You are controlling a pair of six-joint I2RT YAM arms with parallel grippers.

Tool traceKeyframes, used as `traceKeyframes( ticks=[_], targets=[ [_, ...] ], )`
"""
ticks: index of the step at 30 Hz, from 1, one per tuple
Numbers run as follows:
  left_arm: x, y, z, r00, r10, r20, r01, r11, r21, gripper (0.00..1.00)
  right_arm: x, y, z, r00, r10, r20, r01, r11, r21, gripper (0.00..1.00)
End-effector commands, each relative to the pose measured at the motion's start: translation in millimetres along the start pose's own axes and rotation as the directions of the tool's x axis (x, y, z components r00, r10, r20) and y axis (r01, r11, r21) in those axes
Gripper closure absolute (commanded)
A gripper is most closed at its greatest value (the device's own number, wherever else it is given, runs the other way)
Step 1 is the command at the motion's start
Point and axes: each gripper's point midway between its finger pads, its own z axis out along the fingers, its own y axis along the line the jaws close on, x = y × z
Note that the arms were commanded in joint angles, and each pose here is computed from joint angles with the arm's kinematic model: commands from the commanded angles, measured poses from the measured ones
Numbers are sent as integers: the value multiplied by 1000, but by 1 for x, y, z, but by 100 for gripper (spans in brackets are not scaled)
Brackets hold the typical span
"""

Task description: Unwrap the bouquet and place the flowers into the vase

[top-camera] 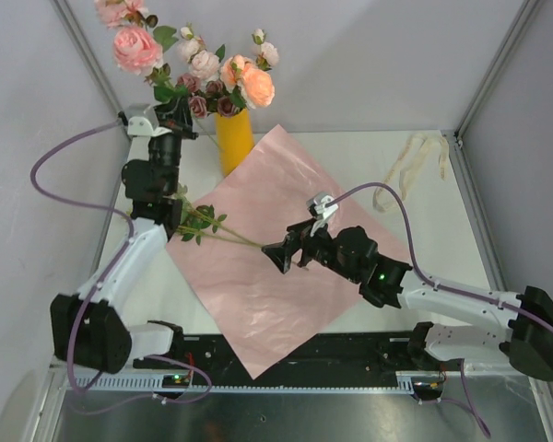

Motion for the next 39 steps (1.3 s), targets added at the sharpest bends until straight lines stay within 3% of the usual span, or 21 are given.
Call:
traceKeyframes(
  ticks=[1, 10, 18, 30, 36, 39],
  targets=[
    [-51, -9, 35, 974, 39, 224, -53, 997, 56, 100, -23, -10, -11, 998, -32, 62, 30, 999, 37, 1],
    [-8, -9, 90, 966, 31, 255, -65, 990, 126, 100, -37, -27, -18, 993, -44, 107, 37, 997, 70, 1],
    [6, -2, 113, 960, 42, 276, -83, 987, 141, 100, -39, -38, -14, 993, -47, 112, 39, 996, 80, 1],
    [118, 3, 91, 999, 5, 36, -11, 981, 192, 99, -35, -47, -18, 994, -18, 105, 8, 995, 96, 1],
    [131, 10, 74, 999, 1, -46, 6, 987, 158, 64, -45, -46, -29, 992, 4, 130, -18, 995, 103, 1],
    [119, 11, 66, 998, -20, -55, 28, 990, 138, 42, -49, -43, -35, 990, 18, 139, -31, 995, 97, 0]
  ],
)
